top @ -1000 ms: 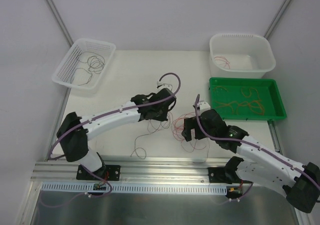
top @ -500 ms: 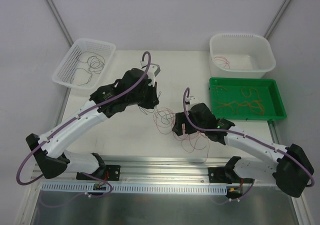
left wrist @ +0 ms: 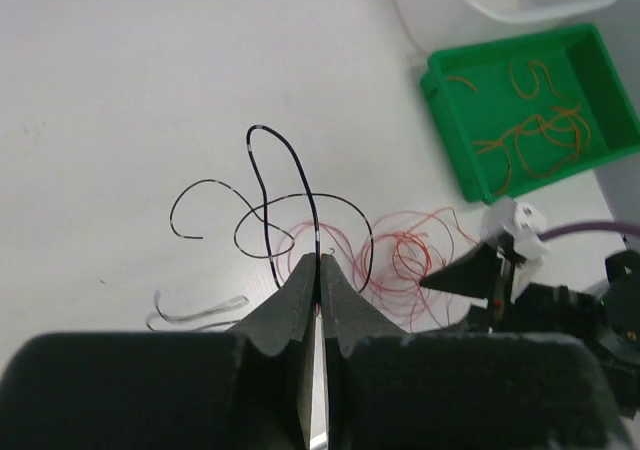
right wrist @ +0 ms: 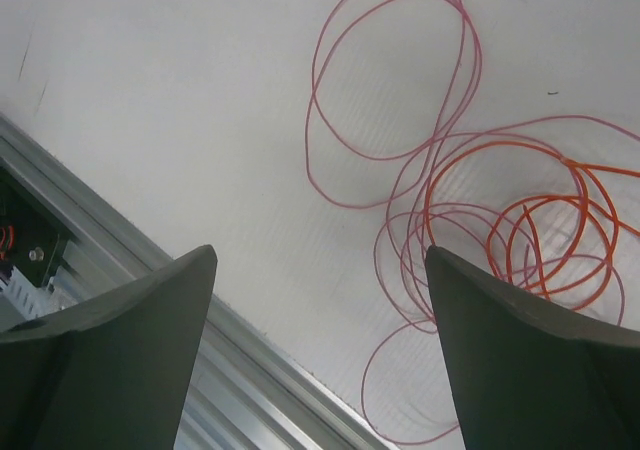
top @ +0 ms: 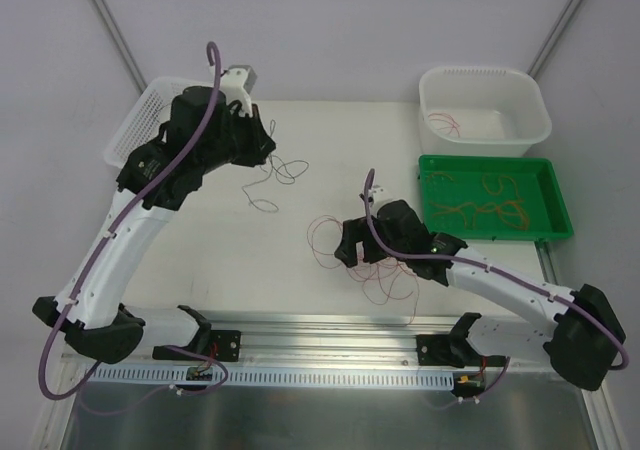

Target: Untangle the cables

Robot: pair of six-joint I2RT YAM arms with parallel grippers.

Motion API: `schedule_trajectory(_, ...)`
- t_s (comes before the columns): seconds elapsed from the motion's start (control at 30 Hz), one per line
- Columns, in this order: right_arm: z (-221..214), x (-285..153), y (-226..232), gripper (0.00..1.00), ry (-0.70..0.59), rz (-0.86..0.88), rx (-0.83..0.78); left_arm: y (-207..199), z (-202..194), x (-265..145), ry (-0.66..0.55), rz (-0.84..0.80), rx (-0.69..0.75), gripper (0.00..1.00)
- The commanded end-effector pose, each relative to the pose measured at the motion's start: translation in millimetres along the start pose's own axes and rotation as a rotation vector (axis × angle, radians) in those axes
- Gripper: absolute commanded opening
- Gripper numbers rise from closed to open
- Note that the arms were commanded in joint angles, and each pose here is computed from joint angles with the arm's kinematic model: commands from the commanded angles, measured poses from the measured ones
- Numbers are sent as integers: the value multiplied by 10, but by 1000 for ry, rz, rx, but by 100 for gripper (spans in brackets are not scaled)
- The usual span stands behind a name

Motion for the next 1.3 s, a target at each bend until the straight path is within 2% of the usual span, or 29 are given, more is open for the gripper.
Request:
schedule_trajectory(0.0, 3, -231, 42, 91, -13, 2, -66, 200, 353, -222, -115, 74, 30, 0)
schedule_trajectory(0.17, -55, -541, -45, 93, -38, -24, -111, 774, 595, -60, -137, 309, 17, 0)
schedule_trajectory(0.3, -118, -785, -166, 93, -46, -67, -125, 1468, 890, -35, -191, 528, -20, 0)
schedule_trajectory(0.37, -143, -920, -211, 94, -61, -75, -125, 1768, 938, 114, -180, 603, -41, 0)
schedule_trajectory(0.4, -134, -967, -222, 95, -76, -78, -127, 1855, 1067, 90, -224, 620, -53, 0)
schedule_trajectory(0.43, -130, -1009, -227, 95, -84, -77, -130, 2092, 1045, 216, -204, 654, -77, 0)
schedule_trajectory(0.5, -126, -1113, -246, 96, -107, -78, -132, 2287, 1159, 273, -243, 694, -94, 0)
schedule_trajectory(0.6, -119, -1193, -293, 99, -124, -102, -140, 2729, 1121, 509, -221, 776, -119, 0)
schedule_trajectory(0.63, -124, -1202, -308, 99, -121, -110, -148, 2862, 1031, 725, -184, 780, -125, 0)
schedule_trajectory(0.77, -147, -1221, -376, 99, -100, -155, -167, 3513, 771, 938, -148, 831, -213, 0)
schedule_trajectory(0.8, -149, -1213, -393, 100, -98, -167, -170, 3585, 714, 1012, -138, 821, -220, 7)
schedule_trajectory(0.83, -159, -1194, -413, 100, -91, -181, -171, 3696, 616, 1150, -119, 816, -229, 28)
schedule_trajectory(0.87, -159, -1179, -425, 99, -88, -190, -171, 3736, 560, 1223, -105, 798, -230, 43)
schedule_trajectory(0.93, -166, -1130, -443, 100, -76, -208, -173, 3761, 499, 1323, -90, 749, -236, 65)
schedule_trajectory(0.97, -161, -1108, -443, 100, -78, -210, -174, 3723, 492, 1343, -91, 731, -247, 81)
schedule_trajectory(1.07, -128, -1043, -446, 100, -82, -229, -165, 3513, 457, 1296, -91, 649, -304, 97)
schedule_trajectory(1.1, -126, -1018, -447, 100, -76, -235, -158, 3448, 333, 1340, -57, 621, -322, 99)
schedule_trajectory(1.13, -121, -999, -451, 100, -70, -243, -150, 3256, 412, 1270, -73, 570, -314, 99)
schedule_trajectory(1.27, -119, -859, -549, 100, -21, -291, -86, 2612, 292, 1220, -23, 435, -270, 99)
Point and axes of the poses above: each gripper's point midway between its finger pads, its own x axis out along the fingers, its own y axis along the line the jaws close on, z = x × y, the point moved 5 cm from there along -x, back along the fingers, and after that the axes turned 10 degrees about x, right-handed, at the moved point
